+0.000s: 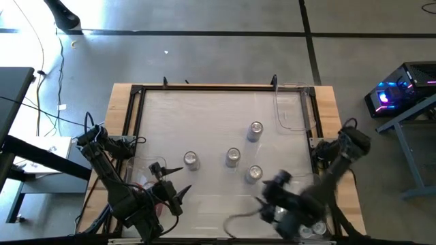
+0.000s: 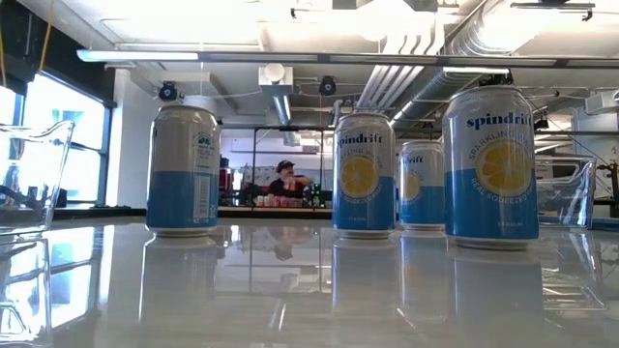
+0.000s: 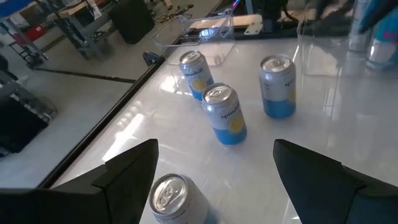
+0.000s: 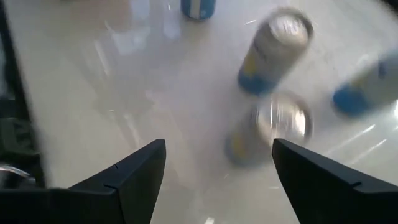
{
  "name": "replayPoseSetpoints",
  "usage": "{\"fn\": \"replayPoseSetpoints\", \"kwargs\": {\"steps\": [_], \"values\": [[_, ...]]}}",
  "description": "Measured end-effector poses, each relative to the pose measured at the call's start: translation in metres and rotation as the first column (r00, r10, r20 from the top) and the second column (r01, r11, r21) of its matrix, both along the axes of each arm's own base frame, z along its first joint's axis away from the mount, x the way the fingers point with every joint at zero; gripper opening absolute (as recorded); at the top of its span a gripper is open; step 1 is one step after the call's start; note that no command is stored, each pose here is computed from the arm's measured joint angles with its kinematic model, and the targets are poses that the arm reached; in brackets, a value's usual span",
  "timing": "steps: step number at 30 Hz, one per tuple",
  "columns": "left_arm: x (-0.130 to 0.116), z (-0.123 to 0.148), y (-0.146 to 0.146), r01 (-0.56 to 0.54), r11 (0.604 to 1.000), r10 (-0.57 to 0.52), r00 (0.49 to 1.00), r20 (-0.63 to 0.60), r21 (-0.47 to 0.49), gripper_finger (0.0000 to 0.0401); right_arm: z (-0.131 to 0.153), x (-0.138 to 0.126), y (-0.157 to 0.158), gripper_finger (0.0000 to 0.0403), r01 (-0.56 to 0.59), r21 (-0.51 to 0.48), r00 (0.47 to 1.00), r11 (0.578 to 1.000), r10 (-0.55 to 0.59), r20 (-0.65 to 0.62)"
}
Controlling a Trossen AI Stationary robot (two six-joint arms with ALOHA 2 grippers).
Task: Sort soda cans
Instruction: Put the bottom right blue-white soda can into the top right transparent bin
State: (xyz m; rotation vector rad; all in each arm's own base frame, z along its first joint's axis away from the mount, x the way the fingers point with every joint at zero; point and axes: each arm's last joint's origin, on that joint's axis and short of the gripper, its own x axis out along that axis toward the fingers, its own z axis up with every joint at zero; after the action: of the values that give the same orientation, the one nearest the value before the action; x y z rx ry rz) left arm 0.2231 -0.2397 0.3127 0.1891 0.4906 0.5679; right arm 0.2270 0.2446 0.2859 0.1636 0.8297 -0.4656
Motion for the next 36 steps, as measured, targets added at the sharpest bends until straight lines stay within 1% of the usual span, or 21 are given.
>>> {"fn": "replayPoseSetpoints", "kwargs": {"steps": [2, 3, 5, 7, 9, 11, 13, 16, 19, 25, 30, 34, 36], "values": [[0.000, 0.000, 0.000, 0.007, 1.000, -0.007, 1.000, -0.022, 0.003, 0.0314, 0.000, 0.026, -0.018, 0.0291, -0.052, -0.030, 0.997, 0.998, 0.051, -0.050], [-0.001, -0.001, 0.000, 0.008, 1.000, -0.008, 0.999, -0.031, -0.002, 0.0314, 0.001, 0.036, -0.027, 0.0291, -0.077, -0.028, 0.994, 0.997, 0.075, -0.075], [-0.001, -0.001, 0.000, 0.008, 1.000, -0.009, 0.999, -0.051, -0.008, 0.0314, 0.003, 0.053, -0.048, 0.0291, -0.112, 0.006, 0.983, 0.994, 0.112, -0.143], [-0.002, -0.001, -0.001, 0.013, 1.000, -0.014, 0.998, -0.060, -0.014, 0.0314, 0.002, 0.066, -0.067, 0.0291, -0.153, 0.060, 0.961, 0.986, 0.163, -0.224], [-0.003, -0.001, -0.002, 0.017, 1.000, -0.017, 0.998, -0.061, -0.015, 0.0314, 0.000, 0.076, -0.085, 0.0291, -0.198, 0.175, 0.922, 0.964, 0.244, -0.301], [-0.003, -0.001, -0.002, 0.016, 1.000, -0.017, 0.998, -0.061, -0.016, 0.0314, -0.001, 0.084, -0.102, 0.0292, -0.208, 0.269, 0.894, 0.940, 0.294, -0.338], [-0.003, -0.001, -0.002, 0.016, 1.000, -0.017, 0.998, -0.059, -0.017, 0.0314, -0.002, 0.089, -0.117, 0.0292, -0.200, 0.307, 0.880, 0.930, 0.309, -0.361], [-0.003, -0.001, -0.002, 0.016, 1.000, -0.017, 0.998, -0.058, -0.016, 0.0314, -0.002, 0.092, -0.133, 0.0292, -0.182, 0.300, 0.875, 0.936, 0.293, -0.385], [-0.003, -0.001, -0.002, 0.016, 1.000, -0.017, 0.998, -0.058, -0.015, 0.0314, -0.003, 0.093, -0.137, 0.0292, -0.176, 0.276, 0.875, 0.945, 0.279, -0.395], [-0.003, -0.001, -0.002, 0.016, 1.000, -0.017, 0.998, -0.057, -0.016, 0.0314, -0.004, 0.090, -0.131, 0.0292, -0.191, 0.220, 0.869, 0.957, 0.269, -0.414], [-0.001, -0.005, -0.004, 0.015, 1.000, -0.015, 0.998, -0.055, -0.001, 0.0314, -0.018, 0.093, -0.124, 0.0292, -0.181, 0.243, 0.843, 0.953, 0.278, -0.462], [0.001, -0.011, -0.007, 0.015, 1.000, -0.014, 0.998, -0.066, 0.014, 0.0314, -0.029, 0.097, -0.123, 0.0292, -0.190, 0.252, 0.807, 0.949, 0.298, -0.510], [0.001, -0.012, -0.008, 0.016, 1.000, -0.015, 0.997, -0.070, 0.019, 0.0314, -0.031, 0.098, -0.123, 0.0292, -0.185, 0.252, 0.804, 0.950, 0.294, -0.517]]}}
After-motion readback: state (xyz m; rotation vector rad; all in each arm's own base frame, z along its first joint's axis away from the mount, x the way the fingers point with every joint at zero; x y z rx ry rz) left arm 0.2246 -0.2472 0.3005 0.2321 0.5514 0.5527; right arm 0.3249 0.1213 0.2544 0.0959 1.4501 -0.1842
